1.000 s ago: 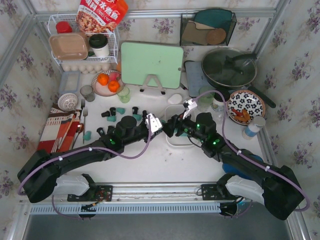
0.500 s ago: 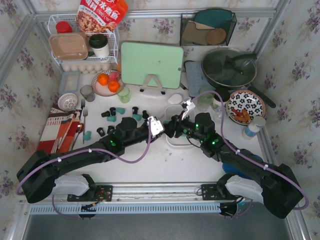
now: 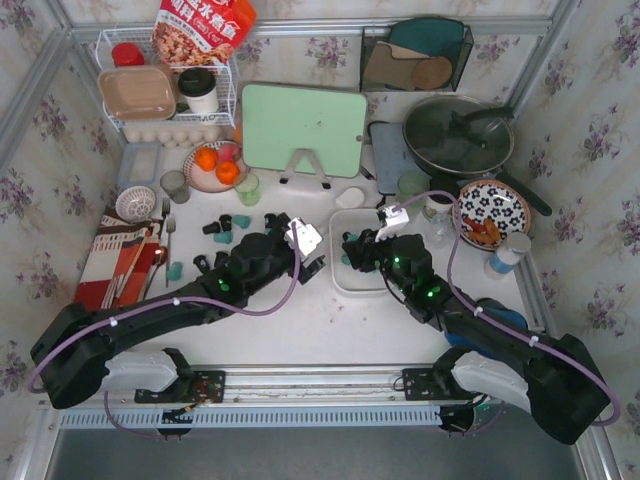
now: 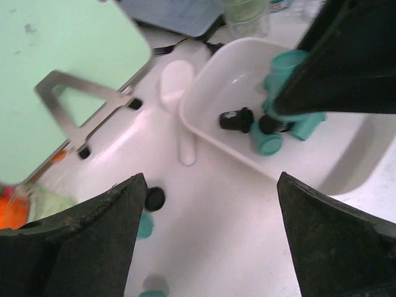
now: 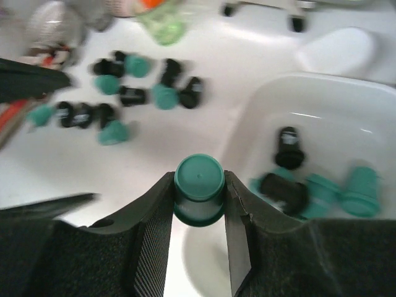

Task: Mix the coffee capsules in the storage basket

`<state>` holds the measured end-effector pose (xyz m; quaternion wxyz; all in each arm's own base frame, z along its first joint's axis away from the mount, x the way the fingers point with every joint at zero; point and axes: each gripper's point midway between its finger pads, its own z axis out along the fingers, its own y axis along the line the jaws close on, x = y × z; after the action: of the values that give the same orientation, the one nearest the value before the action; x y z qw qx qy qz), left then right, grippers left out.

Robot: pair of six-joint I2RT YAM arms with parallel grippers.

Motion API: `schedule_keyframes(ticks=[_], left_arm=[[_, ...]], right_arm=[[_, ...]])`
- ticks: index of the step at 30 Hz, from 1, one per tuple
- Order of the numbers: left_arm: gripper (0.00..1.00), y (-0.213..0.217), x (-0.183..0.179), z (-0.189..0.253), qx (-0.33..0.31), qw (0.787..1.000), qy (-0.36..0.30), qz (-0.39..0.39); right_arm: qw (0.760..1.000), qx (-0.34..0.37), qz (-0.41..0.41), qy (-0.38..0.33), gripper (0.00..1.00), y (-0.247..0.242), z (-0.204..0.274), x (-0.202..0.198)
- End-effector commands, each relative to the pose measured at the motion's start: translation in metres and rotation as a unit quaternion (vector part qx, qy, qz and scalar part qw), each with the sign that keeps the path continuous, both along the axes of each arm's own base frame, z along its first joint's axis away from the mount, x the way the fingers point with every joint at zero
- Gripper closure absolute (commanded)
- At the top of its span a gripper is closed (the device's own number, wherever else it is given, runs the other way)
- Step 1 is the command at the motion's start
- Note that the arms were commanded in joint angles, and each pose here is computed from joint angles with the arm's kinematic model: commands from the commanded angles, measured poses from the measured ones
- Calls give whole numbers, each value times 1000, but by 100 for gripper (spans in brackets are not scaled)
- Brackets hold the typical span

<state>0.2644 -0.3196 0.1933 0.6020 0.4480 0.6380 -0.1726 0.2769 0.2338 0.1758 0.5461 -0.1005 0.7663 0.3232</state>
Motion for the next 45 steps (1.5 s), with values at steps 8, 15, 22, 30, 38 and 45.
schedule_keyframes(ticks=[8,15,22,30,38,45], left_arm=[[1,111,39,-31,10,947,98,306],[1,179,31,-94,20,854,266,446],[1,187,18,-144,79,793,358,486],[9,166,32,-156,12,754,394,525],[11,162,50,-154,-72,709,388,585],[25,169,54,-165,-56,679,380,626]], right_arm=[[972,-165,-166,21,44,-63,-67,38],[970,-162,-181,13,0,-68,-64,39],[976,-98,-189,-48,0,-75,-30,29],[979,-93,-176,-45,0,-70,-30,28],[981,-90,-164,-42,0,-66,-30,26],[985,-85,-142,-46,0,-58,-28,23]])
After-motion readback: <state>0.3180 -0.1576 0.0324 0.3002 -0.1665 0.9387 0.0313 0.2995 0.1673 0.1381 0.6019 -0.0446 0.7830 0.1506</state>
